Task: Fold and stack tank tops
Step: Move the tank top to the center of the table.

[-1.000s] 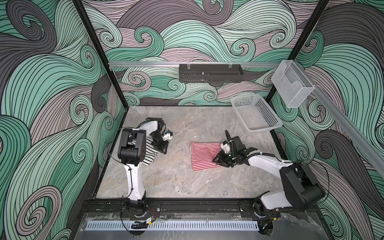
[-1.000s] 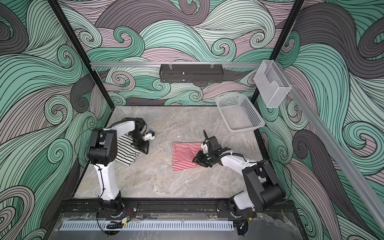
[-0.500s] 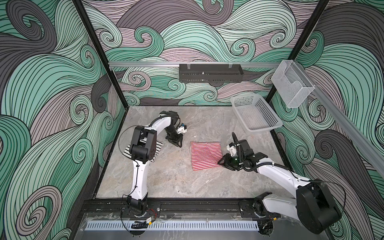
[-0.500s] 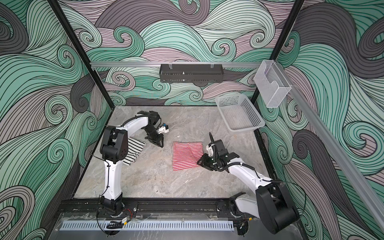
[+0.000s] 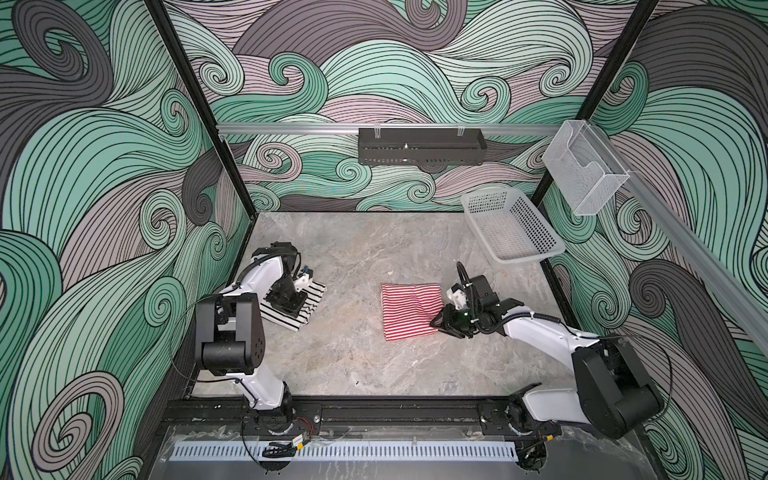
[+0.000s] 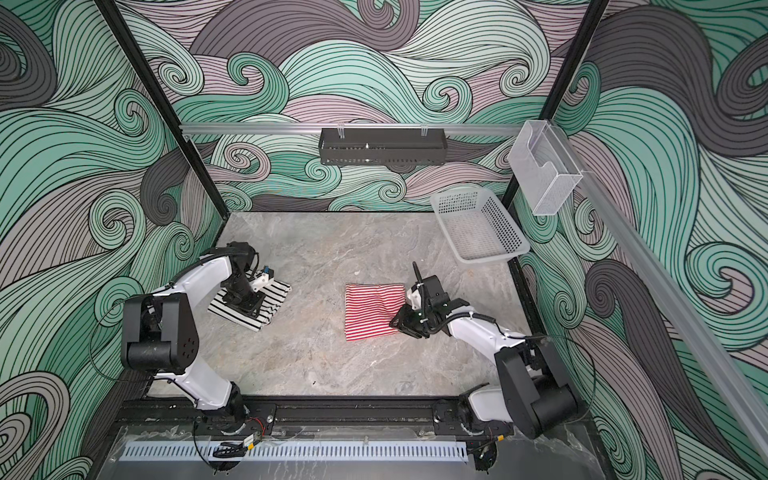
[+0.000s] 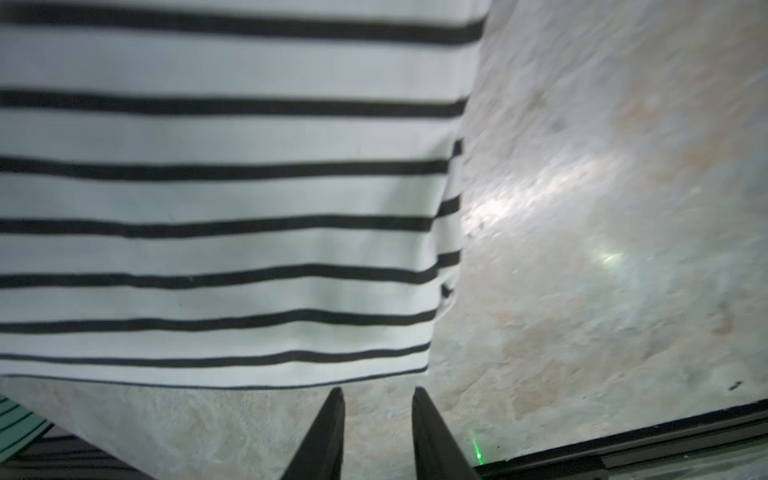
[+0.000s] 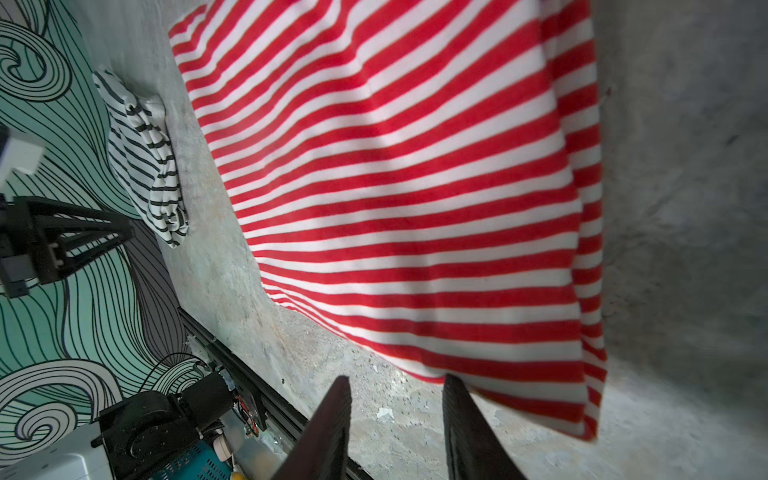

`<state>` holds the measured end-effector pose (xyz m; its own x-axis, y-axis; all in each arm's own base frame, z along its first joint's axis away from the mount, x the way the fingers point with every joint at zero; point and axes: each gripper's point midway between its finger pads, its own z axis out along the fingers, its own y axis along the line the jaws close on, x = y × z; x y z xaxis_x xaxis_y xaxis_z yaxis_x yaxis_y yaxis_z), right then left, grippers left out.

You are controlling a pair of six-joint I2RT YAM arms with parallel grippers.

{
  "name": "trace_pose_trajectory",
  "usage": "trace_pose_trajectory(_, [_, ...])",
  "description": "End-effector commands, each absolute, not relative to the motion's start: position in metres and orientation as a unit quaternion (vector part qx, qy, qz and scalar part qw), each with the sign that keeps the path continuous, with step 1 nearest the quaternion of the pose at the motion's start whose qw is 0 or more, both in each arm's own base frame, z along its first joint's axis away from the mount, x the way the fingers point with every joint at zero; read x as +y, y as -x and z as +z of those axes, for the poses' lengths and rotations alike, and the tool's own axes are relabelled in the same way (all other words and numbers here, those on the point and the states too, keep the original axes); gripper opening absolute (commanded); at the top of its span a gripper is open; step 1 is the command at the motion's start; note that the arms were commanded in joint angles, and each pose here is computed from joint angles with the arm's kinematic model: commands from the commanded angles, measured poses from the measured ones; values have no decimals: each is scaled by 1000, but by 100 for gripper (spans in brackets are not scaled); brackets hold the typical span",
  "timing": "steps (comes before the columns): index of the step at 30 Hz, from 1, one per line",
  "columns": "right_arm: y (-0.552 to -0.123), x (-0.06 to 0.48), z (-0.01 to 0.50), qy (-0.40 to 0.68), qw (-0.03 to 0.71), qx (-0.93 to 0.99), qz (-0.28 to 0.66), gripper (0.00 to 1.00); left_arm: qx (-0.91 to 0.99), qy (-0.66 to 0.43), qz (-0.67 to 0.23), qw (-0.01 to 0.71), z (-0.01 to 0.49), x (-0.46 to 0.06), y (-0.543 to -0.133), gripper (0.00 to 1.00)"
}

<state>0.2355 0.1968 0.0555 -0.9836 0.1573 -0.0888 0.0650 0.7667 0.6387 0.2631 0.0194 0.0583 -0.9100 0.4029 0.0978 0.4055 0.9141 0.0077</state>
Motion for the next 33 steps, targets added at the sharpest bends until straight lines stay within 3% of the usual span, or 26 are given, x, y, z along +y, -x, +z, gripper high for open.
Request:
trace_pose_trajectory(1, [-249,207,65,-53,82,927,362,39,-971,236,-45,21,55,27,-275,32])
trace_pose_trajectory(9, [-245,203,66,-59,88,928,356,39,-966,242,16,93,19,-2,-277,32])
trace_pose_trajectory(26, [-248,190,73,-80,103,930,343,39,-921,333,141,146,12,-159,-277,32])
trace_pose_trajectory(33, [-241,167,75,-115,116,932,323,53,-907,349,183,151,21,-204,-286,32])
